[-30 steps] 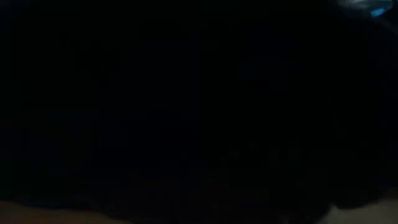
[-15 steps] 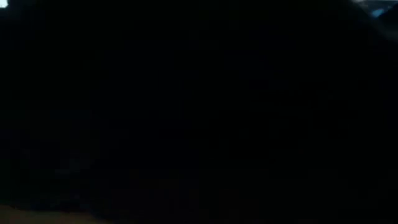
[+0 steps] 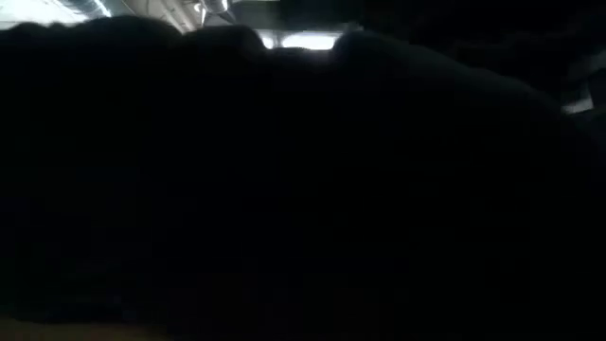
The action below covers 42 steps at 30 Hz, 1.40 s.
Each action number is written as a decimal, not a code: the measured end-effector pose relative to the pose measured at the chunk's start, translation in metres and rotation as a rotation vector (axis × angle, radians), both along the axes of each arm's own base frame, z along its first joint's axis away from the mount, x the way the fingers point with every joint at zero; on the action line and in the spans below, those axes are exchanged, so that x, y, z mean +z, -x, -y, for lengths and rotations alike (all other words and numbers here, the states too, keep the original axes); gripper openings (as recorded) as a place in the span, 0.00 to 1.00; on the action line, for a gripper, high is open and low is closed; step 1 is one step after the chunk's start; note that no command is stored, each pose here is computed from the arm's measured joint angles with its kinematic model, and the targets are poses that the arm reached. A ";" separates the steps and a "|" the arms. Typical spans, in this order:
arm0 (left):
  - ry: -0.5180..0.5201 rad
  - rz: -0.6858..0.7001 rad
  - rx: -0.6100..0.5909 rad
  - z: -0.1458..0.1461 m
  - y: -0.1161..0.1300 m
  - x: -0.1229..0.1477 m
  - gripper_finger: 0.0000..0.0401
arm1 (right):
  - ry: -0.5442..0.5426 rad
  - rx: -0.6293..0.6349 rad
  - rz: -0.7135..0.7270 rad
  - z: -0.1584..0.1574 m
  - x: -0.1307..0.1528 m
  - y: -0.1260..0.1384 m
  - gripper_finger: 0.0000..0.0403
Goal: Fold laundry
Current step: Fold the dark blue short
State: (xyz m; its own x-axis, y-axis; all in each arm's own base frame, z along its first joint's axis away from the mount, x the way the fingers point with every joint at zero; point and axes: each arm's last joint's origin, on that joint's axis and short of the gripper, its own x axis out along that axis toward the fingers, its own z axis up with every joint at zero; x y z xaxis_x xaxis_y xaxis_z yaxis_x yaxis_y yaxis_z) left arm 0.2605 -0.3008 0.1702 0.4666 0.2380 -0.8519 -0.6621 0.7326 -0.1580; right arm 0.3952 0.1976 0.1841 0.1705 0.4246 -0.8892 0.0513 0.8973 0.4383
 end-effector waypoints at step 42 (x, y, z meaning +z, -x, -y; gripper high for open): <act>0.279 0.234 -0.123 0.046 0.026 0.036 0.41 | 0.310 -0.036 0.540 -0.060 0.061 0.033 0.38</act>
